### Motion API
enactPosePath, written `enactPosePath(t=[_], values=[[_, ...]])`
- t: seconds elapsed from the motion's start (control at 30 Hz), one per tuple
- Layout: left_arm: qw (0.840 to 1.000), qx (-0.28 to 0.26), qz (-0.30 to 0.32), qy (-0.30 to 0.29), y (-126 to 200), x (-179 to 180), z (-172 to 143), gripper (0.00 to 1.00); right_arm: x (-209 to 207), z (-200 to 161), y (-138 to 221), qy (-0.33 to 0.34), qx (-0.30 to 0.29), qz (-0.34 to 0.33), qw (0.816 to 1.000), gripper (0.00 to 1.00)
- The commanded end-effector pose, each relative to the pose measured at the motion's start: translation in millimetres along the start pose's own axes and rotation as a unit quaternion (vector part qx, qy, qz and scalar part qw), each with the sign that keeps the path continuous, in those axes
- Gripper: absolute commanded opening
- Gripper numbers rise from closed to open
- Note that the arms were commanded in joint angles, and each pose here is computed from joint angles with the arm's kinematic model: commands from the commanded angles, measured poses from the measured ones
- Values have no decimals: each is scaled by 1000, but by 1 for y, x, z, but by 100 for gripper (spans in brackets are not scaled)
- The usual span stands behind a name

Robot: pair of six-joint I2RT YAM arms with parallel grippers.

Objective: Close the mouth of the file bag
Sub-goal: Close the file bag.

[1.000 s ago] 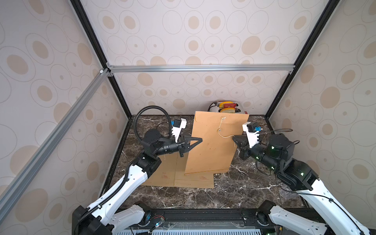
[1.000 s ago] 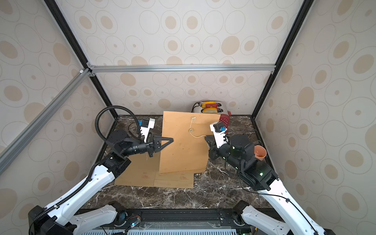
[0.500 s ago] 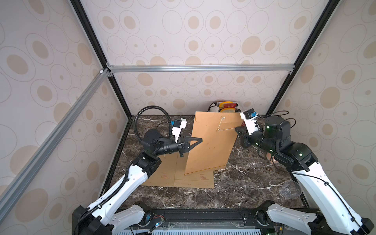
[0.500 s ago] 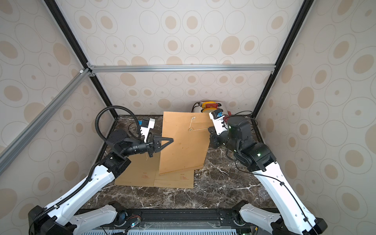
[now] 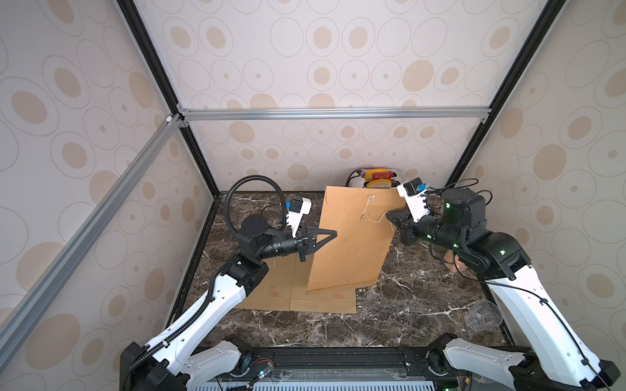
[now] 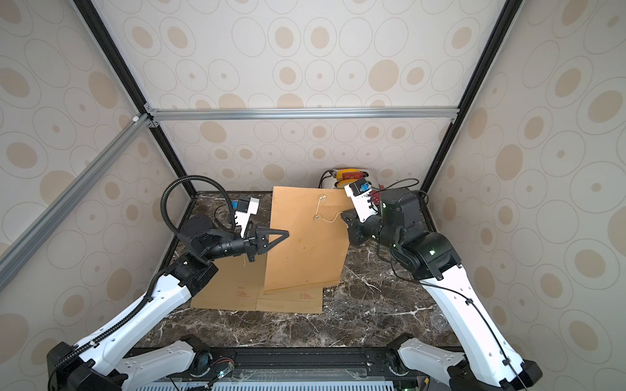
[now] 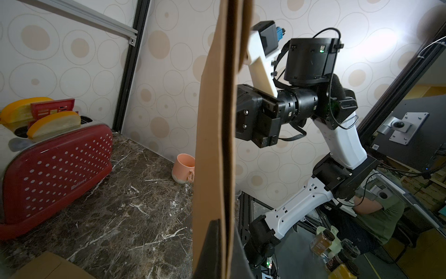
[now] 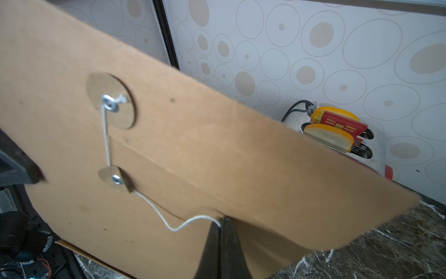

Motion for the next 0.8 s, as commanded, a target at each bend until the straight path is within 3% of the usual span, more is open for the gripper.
enactPosePath(t=[0.0, 0.27, 0.77], values=[[1000, 1, -1, -23, -3, -3, 10, 0, 7, 15, 12, 3, -24, 23, 999, 0], [1000, 6, -2, -26, -4, -3, 8, 0, 5, 32, 6, 31, -7, 14, 999, 0], [999, 15, 3, -29, -5, -4, 6, 0, 14, 42, -4, 19, -6, 56, 998, 0]])
Point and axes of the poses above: each gripper's point midway between its finger pads, its own y axis back along the fingers, its own x axis along the line the jaws close on, z = x × y, the point moved 6 cm from there along y, back along the fingers, and after that the axes turned 5 degrees about -y, right-handed, at the moved point
